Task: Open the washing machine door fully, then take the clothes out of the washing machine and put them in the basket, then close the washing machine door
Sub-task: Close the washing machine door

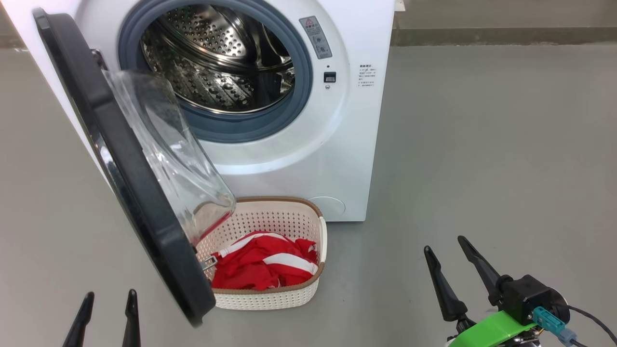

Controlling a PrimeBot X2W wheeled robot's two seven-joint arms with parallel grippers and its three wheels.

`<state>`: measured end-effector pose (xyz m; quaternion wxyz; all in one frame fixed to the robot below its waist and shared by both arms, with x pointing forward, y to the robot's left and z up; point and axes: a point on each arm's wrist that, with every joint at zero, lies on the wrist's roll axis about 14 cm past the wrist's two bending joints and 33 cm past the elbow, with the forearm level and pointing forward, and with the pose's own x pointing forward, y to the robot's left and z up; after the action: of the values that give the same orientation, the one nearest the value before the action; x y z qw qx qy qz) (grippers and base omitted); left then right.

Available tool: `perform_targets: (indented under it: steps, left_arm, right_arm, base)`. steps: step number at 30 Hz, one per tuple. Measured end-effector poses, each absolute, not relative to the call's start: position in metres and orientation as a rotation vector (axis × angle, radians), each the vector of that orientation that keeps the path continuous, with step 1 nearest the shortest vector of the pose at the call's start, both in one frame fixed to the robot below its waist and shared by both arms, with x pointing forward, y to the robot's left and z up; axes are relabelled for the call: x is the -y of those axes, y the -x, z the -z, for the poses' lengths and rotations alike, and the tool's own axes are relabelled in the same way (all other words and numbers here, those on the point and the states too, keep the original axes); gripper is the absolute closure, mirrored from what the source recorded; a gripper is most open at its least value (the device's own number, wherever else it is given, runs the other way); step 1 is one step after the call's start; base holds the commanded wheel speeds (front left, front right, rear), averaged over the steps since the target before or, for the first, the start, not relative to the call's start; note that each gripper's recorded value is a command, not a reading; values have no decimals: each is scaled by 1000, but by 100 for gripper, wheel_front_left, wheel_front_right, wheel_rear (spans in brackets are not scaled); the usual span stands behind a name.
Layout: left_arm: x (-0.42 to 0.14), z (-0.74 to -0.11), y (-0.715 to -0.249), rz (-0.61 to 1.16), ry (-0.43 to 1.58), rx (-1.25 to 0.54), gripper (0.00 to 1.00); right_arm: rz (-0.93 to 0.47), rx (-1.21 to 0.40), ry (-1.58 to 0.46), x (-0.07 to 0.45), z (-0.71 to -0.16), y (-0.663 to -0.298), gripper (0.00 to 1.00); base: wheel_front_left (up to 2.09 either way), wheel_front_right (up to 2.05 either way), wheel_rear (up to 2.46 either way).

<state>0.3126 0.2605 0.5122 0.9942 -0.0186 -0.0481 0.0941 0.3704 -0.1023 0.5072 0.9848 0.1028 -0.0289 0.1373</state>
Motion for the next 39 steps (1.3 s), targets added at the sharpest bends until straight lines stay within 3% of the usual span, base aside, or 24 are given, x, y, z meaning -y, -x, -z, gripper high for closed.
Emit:
perform_targets:
  steps: [28,29,32,39]
  left_arm:
    - [-265,-502,-306,-210,-2,65,0]
    - [-266,-502,-306,-213,-2,66,98]
    - [-268,-503,-305,-232,25,74,100]
    - [-294,-519,-314,-350,410,152,100]
  right_arm:
    - [-277,47,-208,102,-504,-367,0]
    - [-277,48,-208,102,-504,-367,0]
    - [-278,50,-208,102,-504,-366,0]
    - [-283,53,-207,100,-506,-366,0]
  base:
    - [0,0,0]
    - [0,0,0]
    - [0,0,0]
    - [0,0,0]
